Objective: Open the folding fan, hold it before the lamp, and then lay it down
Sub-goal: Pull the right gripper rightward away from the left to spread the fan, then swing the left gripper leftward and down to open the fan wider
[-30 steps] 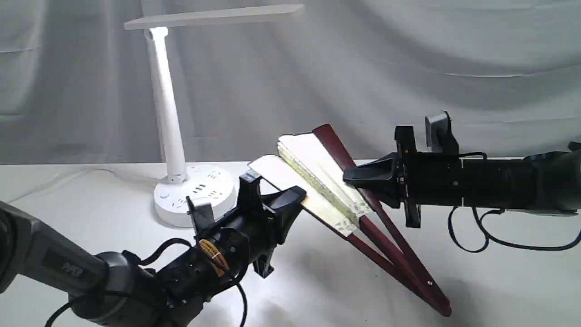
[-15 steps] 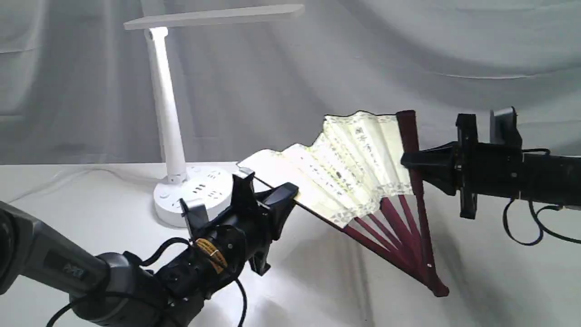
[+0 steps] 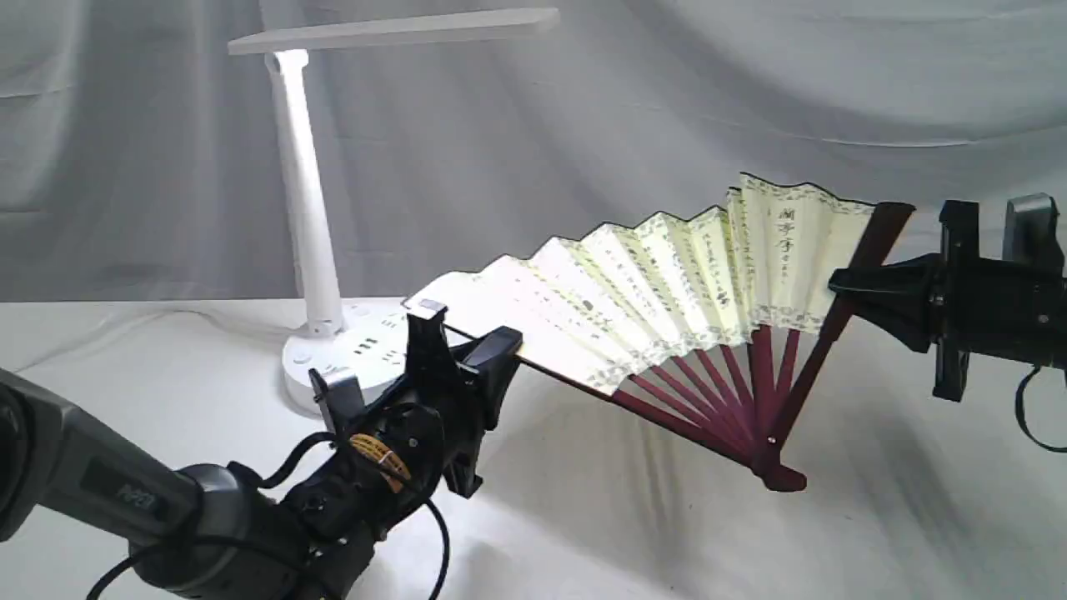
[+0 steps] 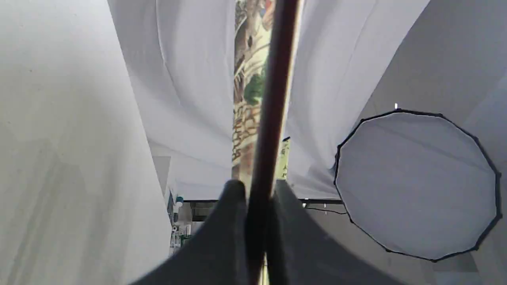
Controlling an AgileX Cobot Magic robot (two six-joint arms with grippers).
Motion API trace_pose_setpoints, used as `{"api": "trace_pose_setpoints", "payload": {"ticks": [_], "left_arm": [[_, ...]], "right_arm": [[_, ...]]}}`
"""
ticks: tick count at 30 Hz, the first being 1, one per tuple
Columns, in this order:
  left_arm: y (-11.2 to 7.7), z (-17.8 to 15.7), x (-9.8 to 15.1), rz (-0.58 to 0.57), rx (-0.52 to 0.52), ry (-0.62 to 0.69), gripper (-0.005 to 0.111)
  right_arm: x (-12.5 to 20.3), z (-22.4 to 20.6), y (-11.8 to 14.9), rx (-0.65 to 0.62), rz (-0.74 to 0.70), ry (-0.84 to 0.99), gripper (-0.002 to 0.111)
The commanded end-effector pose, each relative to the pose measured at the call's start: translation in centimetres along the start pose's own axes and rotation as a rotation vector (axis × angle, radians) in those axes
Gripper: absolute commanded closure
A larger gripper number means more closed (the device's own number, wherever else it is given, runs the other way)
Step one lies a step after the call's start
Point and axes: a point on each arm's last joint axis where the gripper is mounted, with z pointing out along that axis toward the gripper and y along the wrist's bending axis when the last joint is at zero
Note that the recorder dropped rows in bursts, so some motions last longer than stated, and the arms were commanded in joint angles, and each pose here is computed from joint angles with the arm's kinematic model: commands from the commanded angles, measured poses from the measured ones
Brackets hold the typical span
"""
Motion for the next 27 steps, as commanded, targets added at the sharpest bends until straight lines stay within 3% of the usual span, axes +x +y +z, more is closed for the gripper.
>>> {"api": "trace_pose_setpoints", "payload": {"ticks": [1, 13, 27], "left_arm": [[-1.0, 0.1, -0.6, -0.051, 0.063, -0.064, 0.107], [-1.0, 0.1, -0.7, -0.041, 0.065, -0.077, 0.107], [-0.6, 0.0, 1.8, -0.077, 0.073, -0.198, 0.107]], "right_arm": [[-0.4, -1.3, -0.4, 0.044, -0.061, 0.009, 0.108], [-1.6, -4.8, -1.5, 0.084, -0.034, -0.051, 0.108], [-0.8, -7.5, -3.6, 0.091, 0.061, -0.129, 0.108]]}}
